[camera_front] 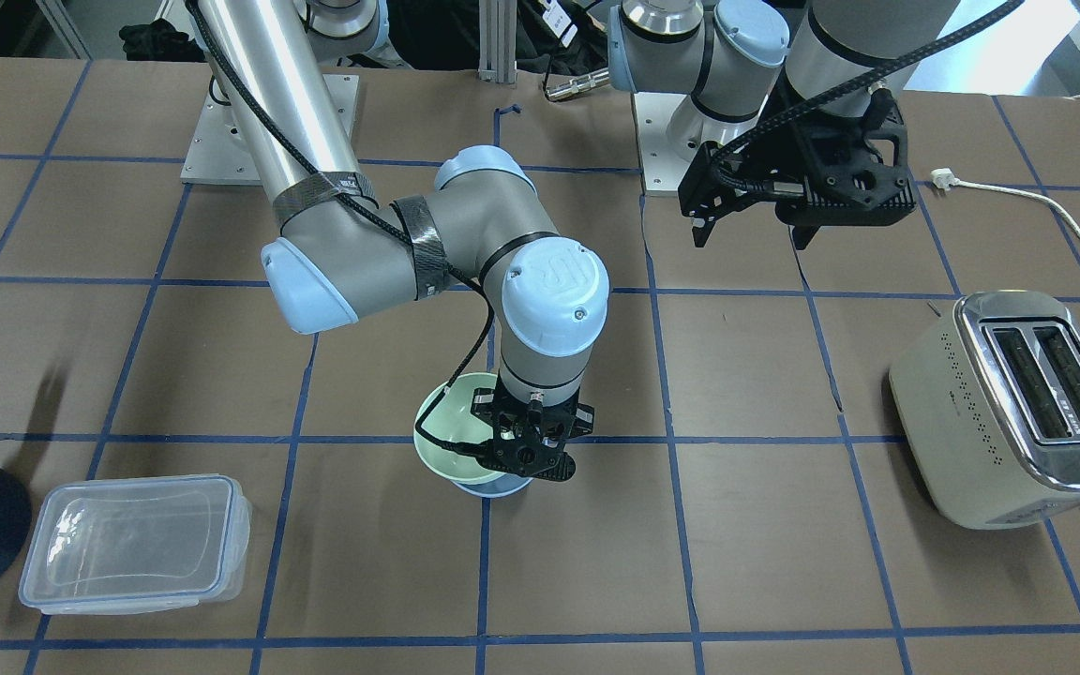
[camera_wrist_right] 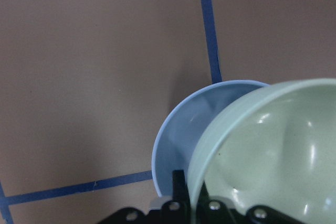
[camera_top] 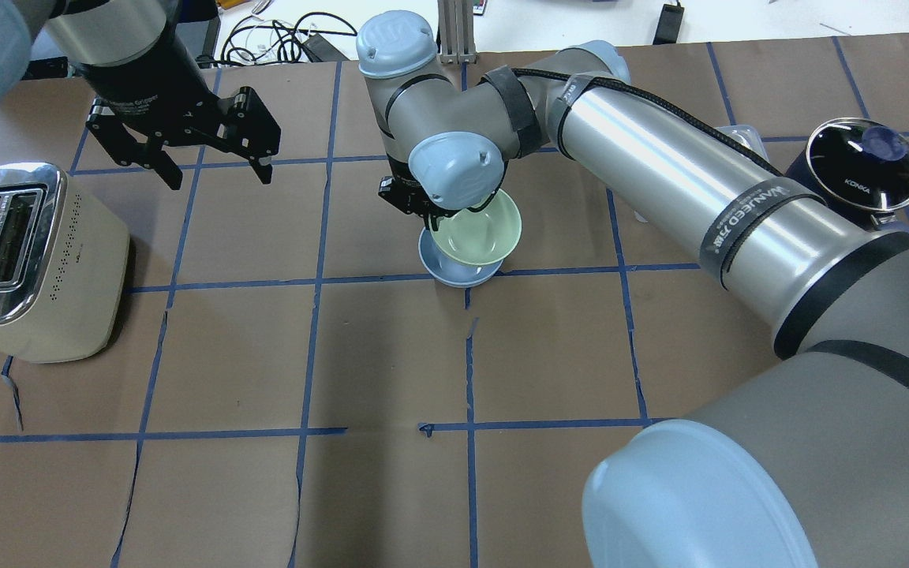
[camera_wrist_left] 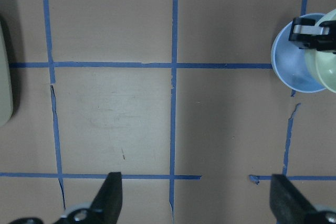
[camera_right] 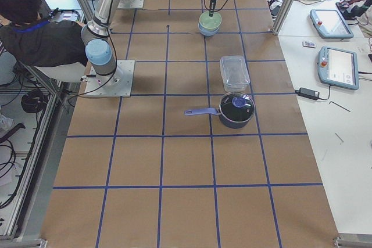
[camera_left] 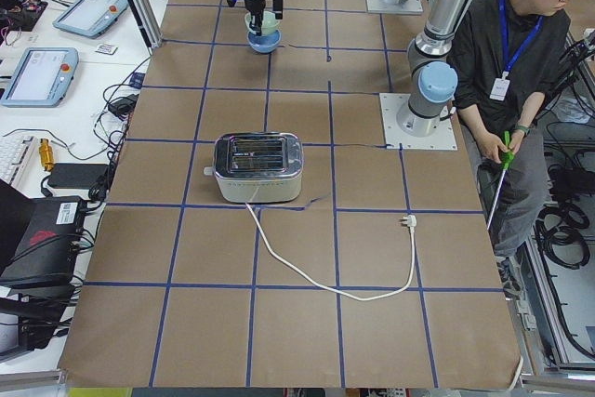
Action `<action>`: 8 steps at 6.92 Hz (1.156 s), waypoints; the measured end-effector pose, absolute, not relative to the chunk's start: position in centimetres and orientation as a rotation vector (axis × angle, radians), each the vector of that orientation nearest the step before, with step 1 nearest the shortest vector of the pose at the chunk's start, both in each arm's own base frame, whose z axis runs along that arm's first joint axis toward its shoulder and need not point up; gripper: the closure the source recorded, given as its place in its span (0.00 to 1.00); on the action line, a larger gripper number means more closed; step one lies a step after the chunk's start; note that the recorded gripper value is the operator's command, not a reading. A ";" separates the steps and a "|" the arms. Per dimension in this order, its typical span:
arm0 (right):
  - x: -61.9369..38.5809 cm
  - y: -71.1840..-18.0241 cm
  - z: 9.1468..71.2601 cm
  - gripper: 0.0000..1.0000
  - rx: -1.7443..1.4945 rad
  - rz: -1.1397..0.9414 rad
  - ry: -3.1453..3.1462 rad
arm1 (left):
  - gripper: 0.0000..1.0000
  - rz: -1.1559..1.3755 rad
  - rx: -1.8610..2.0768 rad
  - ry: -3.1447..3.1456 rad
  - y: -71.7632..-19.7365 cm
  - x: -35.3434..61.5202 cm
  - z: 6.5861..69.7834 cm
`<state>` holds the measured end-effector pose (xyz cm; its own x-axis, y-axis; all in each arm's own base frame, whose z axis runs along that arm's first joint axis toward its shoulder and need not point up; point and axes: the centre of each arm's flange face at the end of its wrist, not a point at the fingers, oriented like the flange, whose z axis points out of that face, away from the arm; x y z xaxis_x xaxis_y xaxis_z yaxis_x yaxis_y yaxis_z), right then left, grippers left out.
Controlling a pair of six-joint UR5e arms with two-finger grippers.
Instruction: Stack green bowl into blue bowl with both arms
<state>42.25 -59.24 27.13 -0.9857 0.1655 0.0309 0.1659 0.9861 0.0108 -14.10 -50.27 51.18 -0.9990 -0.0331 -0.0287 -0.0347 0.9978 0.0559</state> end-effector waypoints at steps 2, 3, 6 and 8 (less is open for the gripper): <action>42.3 -59.4 26.9 0.13 -0.258 -0.012 -3.102 | 0.00 0.088 -0.052 3.113 -50.2 -14.1 51.2; 42.4 -59.5 27.0 0.09 -0.260 -0.004 -3.106 | 0.00 0.087 -0.050 3.114 -50.2 -14.2 51.2; 41.1 -61.5 30.0 0.00 -0.233 0.077 -3.127 | 0.00 0.088 -0.051 3.114 -50.2 -14.2 51.2; 36.0 -64.2 32.6 0.00 -0.213 0.096 -3.132 | 0.00 0.085 -0.051 3.112 -50.2 -14.2 51.3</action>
